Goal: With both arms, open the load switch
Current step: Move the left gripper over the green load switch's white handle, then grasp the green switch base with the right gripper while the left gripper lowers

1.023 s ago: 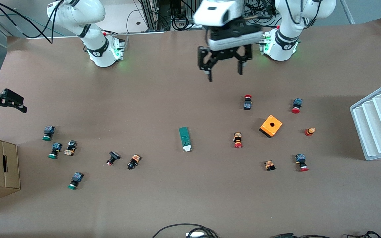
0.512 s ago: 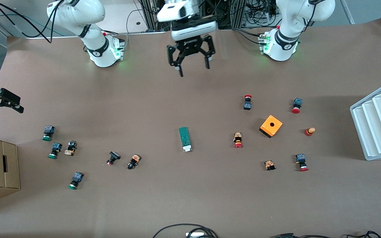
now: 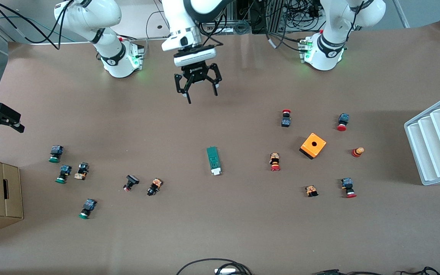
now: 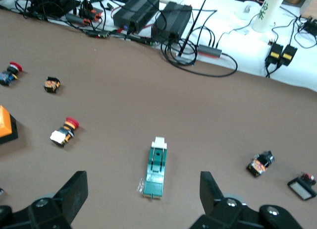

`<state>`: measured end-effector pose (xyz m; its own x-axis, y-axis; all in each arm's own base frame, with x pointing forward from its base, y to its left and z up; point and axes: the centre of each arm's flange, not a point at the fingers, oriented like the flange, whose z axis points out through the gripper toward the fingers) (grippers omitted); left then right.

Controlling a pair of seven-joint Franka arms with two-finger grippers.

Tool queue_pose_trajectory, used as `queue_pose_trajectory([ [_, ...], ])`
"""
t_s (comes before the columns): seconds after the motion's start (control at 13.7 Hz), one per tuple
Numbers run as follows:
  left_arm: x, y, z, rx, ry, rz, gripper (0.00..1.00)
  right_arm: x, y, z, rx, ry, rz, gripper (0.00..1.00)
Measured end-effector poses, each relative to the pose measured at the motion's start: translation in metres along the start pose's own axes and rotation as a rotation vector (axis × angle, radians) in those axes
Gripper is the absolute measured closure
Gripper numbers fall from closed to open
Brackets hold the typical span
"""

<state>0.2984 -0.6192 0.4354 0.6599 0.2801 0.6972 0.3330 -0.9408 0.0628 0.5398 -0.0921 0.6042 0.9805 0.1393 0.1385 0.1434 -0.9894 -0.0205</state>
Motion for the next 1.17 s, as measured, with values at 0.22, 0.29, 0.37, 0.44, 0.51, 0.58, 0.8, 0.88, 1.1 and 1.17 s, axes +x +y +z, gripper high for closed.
queue_pose_trajectory([
  [0.22, -0.037, 0.001, 0.014, 0.005, 0.024, 0.053, 0.00, 0.001, 0.000, 0.002, 0.000, -0.003, 0.000, 0.00],
  [0.29, -0.046, 0.000, 0.017, 0.007, 0.024, 0.065, 0.00, 0.001, 0.000, 0.003, 0.000, -0.006, 0.000, 0.00],
  [0.37, -0.053, 0.000, 0.020, 0.009, 0.027, 0.072, 0.00, 0.002, 0.000, 0.006, 0.001, -0.010, 0.000, 0.00],
  [0.44, -0.059, 0.000, 0.025, 0.012, 0.034, 0.076, 0.00, 0.003, 0.000, 0.008, 0.001, -0.013, -0.001, 0.00],
  [0.51, -0.065, 0.001, 0.033, 0.012, 0.050, 0.078, 0.00, 0.003, 0.000, 0.009, 0.001, -0.017, -0.001, 0.00],
  [0.58, -0.072, 0.001, 0.044, 0.011, 0.070, 0.075, 0.00, 0.004, 0.000, 0.012, 0.002, -0.021, -0.001, 0.00],
  [0.8, -0.103, 0.003, 0.086, -0.003, 0.145, 0.060, 0.00, 0.008, -0.002, 0.026, 0.006, -0.050, -0.005, 0.00],
  [0.88, -0.115, 0.003, 0.101, -0.011, 0.170, 0.059, 0.00, 0.009, -0.003, 0.031, 0.009, -0.063, -0.006, 0.00],
  [1.1, -0.144, -0.001, 0.147, -0.022, 0.232, 0.081, 0.00, 0.012, -0.006, 0.043, 0.014, -0.093, -0.012, 0.00],
  [1.17, -0.151, -0.003, 0.160, -0.024, 0.247, 0.084, 0.00, 0.014, -0.008, 0.049, 0.021, -0.102, -0.014, 0.00],
])
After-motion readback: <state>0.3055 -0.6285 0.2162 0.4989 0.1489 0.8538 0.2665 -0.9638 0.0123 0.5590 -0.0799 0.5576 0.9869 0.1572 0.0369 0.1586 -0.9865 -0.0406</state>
